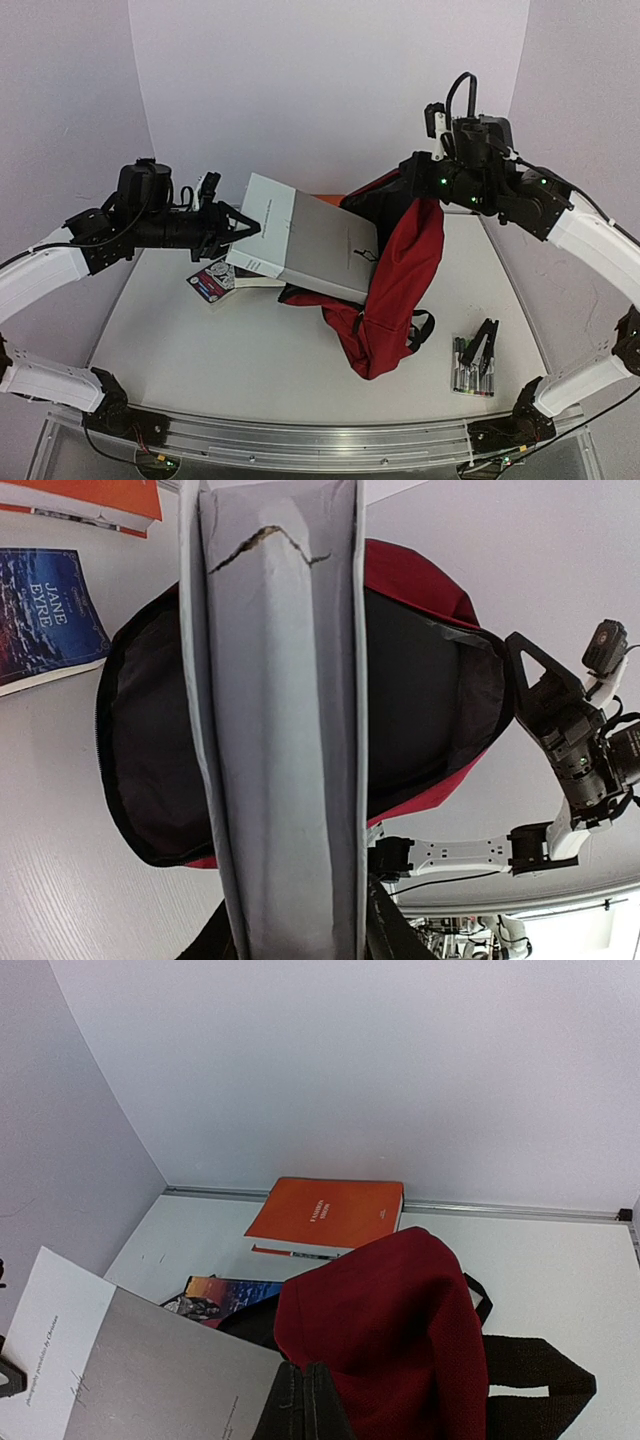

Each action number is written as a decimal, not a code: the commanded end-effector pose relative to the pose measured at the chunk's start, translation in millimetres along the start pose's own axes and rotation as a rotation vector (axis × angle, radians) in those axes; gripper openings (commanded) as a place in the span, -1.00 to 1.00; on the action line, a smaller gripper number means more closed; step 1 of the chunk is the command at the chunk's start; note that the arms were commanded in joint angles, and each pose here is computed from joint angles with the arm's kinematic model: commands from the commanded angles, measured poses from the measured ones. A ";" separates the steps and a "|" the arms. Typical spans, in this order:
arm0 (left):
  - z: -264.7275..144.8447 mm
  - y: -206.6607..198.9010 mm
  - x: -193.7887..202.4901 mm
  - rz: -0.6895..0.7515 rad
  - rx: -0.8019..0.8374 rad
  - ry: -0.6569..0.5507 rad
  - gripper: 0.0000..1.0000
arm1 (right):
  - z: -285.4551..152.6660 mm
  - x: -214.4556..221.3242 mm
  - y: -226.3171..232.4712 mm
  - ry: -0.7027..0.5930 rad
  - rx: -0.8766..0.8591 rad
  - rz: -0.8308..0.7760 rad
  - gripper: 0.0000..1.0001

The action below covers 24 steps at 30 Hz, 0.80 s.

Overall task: Pack the student bag
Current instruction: Place the book in the student bag.

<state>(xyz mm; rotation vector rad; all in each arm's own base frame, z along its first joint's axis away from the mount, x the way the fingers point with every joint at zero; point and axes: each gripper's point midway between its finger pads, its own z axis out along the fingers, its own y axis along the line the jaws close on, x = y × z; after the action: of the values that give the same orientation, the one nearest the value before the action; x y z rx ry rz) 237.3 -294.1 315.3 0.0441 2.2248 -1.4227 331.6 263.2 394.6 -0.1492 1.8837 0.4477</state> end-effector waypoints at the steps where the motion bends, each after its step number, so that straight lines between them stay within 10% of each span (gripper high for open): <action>1: 2.9 -34.8 -18.8 0.060 0.017 -0.097 -0.42 | -1.9 -21.5 5.8 -0.055 -0.017 0.040 -1.00; 24: 102.6 -79.2 -2.6 0.201 0.192 0.028 0.40 | 4.9 -20.7 12.6 -0.039 -0.021 0.039 -1.00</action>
<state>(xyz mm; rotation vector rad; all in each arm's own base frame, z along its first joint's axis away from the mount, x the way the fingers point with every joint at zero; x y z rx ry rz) 259.1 -405.8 321.5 0.2407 2.1370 -1.4668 339.1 271.7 392.9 -0.1382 1.8956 0.4527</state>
